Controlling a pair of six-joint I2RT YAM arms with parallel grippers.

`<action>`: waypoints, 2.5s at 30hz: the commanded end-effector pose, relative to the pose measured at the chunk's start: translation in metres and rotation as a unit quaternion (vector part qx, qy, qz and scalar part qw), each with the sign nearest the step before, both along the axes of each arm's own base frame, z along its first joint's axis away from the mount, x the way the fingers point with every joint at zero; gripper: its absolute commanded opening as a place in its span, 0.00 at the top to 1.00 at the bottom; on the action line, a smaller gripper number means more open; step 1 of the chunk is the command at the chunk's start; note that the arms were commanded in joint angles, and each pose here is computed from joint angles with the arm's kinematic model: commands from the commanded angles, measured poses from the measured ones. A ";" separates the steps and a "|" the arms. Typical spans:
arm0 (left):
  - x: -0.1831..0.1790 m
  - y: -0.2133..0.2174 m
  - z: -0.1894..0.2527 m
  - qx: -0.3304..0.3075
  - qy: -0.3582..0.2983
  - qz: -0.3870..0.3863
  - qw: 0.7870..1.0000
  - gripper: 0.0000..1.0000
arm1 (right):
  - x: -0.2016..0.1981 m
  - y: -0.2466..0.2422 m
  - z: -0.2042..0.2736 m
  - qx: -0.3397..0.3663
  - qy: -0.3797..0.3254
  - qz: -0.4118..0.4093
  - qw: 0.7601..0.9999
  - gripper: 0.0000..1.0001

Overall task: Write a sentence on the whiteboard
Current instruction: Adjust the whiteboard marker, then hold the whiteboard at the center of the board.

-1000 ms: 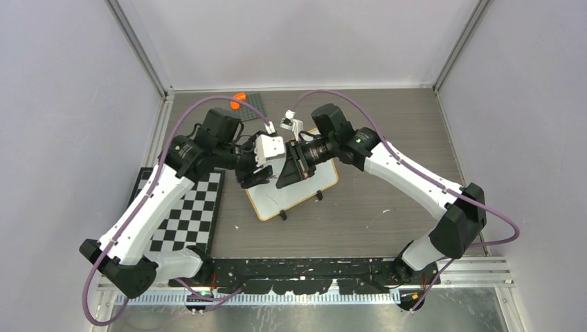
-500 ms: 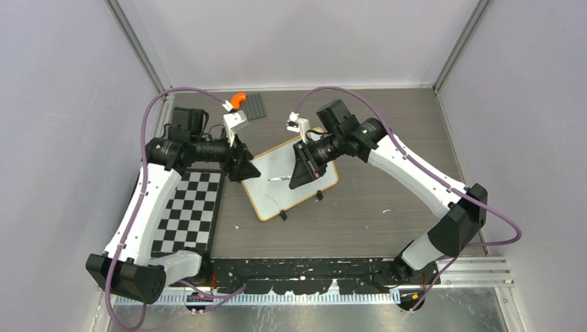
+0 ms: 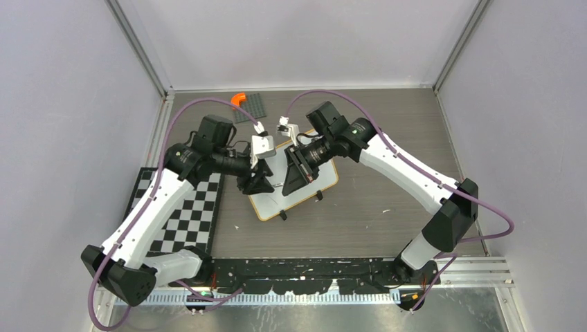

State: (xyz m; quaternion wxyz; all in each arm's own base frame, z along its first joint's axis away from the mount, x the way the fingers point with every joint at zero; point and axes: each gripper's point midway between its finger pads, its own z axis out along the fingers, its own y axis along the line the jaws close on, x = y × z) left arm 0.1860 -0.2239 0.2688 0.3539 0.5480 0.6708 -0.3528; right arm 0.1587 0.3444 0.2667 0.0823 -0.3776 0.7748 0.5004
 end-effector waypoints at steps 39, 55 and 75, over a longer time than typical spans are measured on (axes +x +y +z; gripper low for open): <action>0.013 -0.002 0.020 -0.025 0.010 0.035 0.999 0.45 | 0.011 0.012 0.016 0.024 -0.012 -0.017 0.999 1.00; 0.100 0.089 -0.038 -0.063 0.156 0.328 0.930 0.39 | 0.055 0.002 -0.003 0.005 -0.258 -0.100 0.961 1.00; 0.113 0.078 -0.057 -0.098 0.250 0.319 0.909 0.80 | 0.071 0.047 -0.026 -0.080 -0.433 -0.112 0.891 1.00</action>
